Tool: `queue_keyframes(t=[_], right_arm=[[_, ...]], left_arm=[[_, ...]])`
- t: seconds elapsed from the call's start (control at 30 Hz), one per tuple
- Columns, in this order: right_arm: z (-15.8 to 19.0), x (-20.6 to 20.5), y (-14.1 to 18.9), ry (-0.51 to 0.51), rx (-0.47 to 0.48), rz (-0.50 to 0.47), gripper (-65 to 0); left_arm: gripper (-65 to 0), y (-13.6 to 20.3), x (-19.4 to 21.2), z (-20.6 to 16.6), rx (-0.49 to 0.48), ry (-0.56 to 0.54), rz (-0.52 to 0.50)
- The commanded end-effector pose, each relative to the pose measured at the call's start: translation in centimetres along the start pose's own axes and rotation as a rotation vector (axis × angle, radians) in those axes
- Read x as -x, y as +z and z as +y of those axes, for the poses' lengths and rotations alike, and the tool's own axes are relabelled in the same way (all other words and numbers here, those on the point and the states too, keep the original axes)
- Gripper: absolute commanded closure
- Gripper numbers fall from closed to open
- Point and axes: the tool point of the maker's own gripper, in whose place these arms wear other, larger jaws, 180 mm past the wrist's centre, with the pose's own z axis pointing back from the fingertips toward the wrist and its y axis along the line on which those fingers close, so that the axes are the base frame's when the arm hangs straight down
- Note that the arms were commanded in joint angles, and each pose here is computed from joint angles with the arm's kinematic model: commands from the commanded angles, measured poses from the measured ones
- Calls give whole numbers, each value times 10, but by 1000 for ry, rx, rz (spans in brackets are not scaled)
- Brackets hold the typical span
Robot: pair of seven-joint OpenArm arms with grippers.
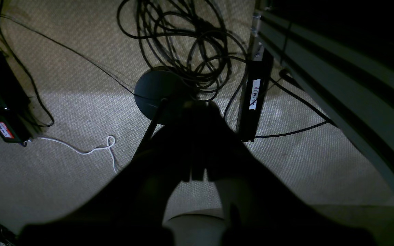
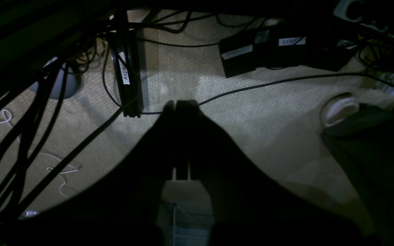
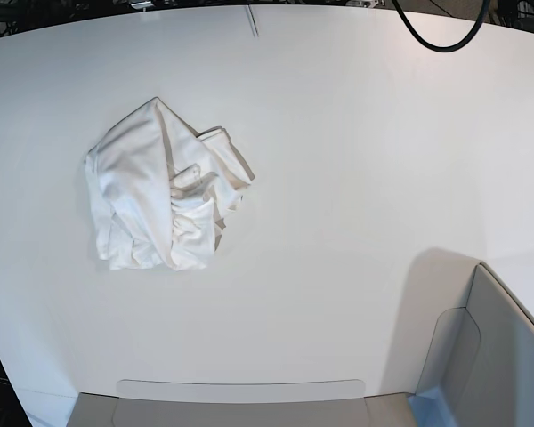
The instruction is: Layout the t-shirt on the table in an organized manner, then fold the t-shirt properly
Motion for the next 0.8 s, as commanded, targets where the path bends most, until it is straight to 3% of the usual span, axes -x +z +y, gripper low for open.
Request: queue_keyframes(t=[0.0, 0.77], right_arm=[[-3, -3, 0, 5, 4, -6, -1], [-3, -2, 0, 5, 4, -5, -2]], left_arm=[[-3, 0, 0, 0, -4, -1, -3], [-4, 0, 1, 5, -12, -6, -2]])
